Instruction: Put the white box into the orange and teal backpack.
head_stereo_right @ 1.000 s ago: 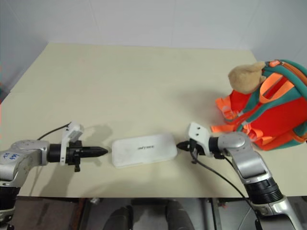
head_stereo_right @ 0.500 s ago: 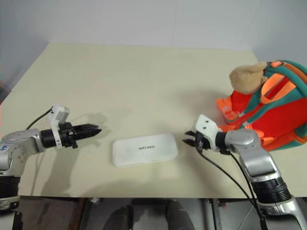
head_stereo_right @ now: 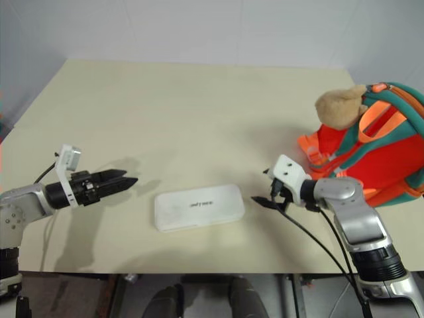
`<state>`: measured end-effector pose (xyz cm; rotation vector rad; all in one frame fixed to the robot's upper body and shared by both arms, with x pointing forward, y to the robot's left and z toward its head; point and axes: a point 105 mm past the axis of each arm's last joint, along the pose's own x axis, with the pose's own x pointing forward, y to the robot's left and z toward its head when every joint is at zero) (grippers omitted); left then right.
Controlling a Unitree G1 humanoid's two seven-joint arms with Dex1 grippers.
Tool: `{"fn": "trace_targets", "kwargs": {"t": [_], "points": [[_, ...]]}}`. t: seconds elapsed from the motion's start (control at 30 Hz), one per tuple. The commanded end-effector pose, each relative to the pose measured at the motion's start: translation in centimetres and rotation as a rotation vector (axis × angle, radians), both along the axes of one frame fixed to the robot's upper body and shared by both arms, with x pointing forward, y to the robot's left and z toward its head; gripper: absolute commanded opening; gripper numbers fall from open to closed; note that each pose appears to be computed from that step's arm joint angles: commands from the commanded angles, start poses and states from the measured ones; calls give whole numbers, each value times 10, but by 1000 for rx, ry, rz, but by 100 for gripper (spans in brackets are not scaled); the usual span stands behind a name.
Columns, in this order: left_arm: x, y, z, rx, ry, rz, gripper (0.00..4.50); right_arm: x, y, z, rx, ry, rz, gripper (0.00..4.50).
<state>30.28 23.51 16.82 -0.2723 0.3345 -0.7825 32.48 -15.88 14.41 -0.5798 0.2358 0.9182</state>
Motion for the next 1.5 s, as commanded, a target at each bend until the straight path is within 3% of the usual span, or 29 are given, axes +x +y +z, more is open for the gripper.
{"fn": "trace_targets", "kwargs": {"t": [0.03,0.27,0.47,1.03,1.5], "points": [[-13,-7,1,-88,82,-37,448,0,6,-1,-3,-30,24,450],[-38,-22,-26,-277,366,-96,448,0,15,-20,-55,3,71,450],[-46,-33,-41,-338,456,-125,448,2,27,-14,-30,-12,103,450],[-26,-60,-53,-491,500,-211,448,-2,35,-13,-26,-5,139,450],[-20,-64,-59,-485,501,-259,448,-2,32,-13,-31,-9,140,450]]}}
